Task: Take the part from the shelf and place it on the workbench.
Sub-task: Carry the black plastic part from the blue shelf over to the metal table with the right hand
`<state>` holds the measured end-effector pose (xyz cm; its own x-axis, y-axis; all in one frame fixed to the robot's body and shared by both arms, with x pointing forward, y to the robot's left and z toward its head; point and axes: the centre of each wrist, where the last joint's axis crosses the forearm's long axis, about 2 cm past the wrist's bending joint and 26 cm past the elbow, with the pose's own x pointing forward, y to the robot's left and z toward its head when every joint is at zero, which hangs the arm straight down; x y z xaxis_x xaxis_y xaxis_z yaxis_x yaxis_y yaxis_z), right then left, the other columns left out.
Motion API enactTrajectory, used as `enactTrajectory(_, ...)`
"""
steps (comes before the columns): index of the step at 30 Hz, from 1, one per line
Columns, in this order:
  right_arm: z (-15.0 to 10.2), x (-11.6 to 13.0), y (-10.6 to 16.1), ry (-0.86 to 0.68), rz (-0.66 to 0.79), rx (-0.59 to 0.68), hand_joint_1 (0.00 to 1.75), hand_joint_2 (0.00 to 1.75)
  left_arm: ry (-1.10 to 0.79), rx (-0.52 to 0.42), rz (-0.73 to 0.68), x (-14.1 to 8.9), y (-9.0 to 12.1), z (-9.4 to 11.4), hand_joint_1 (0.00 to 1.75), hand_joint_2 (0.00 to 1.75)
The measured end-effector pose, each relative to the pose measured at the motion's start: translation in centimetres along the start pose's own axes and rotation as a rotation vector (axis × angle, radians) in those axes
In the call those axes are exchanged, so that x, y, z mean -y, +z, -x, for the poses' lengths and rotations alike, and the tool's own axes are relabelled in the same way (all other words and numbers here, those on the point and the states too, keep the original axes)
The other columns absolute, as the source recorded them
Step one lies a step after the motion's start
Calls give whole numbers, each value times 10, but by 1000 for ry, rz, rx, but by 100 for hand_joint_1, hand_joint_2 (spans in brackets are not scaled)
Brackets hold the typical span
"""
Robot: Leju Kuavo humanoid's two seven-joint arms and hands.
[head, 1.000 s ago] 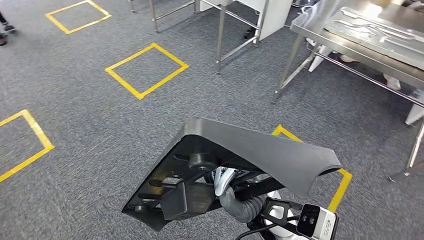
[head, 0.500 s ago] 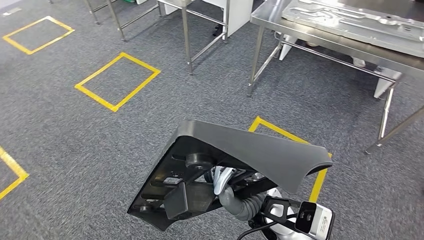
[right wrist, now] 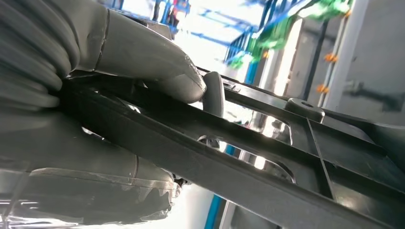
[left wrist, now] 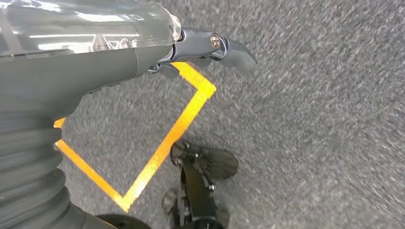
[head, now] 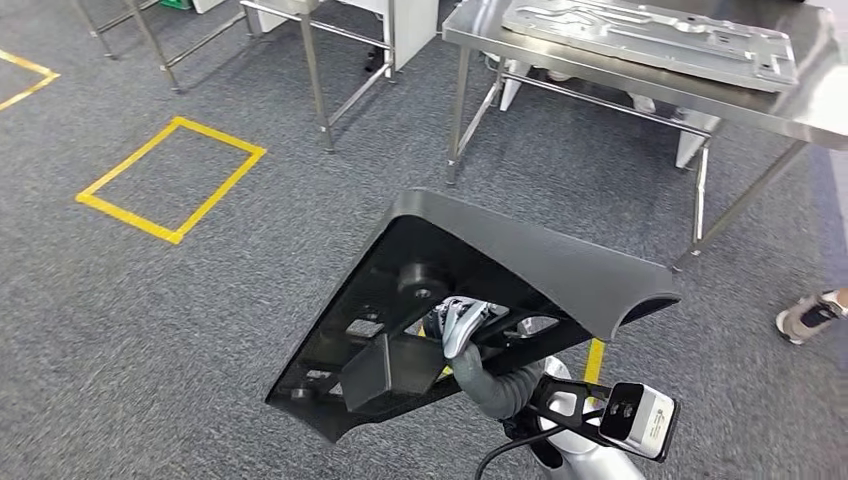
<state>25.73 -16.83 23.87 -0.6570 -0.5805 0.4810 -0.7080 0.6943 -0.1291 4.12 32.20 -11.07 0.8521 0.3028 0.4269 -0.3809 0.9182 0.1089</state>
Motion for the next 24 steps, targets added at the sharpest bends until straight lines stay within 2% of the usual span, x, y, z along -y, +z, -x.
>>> enactTrajectory(24, -6, 1, 10, 0, -5, -24, 175, 175, -8, 10, 7, 2, -1, -2, 0, 175)
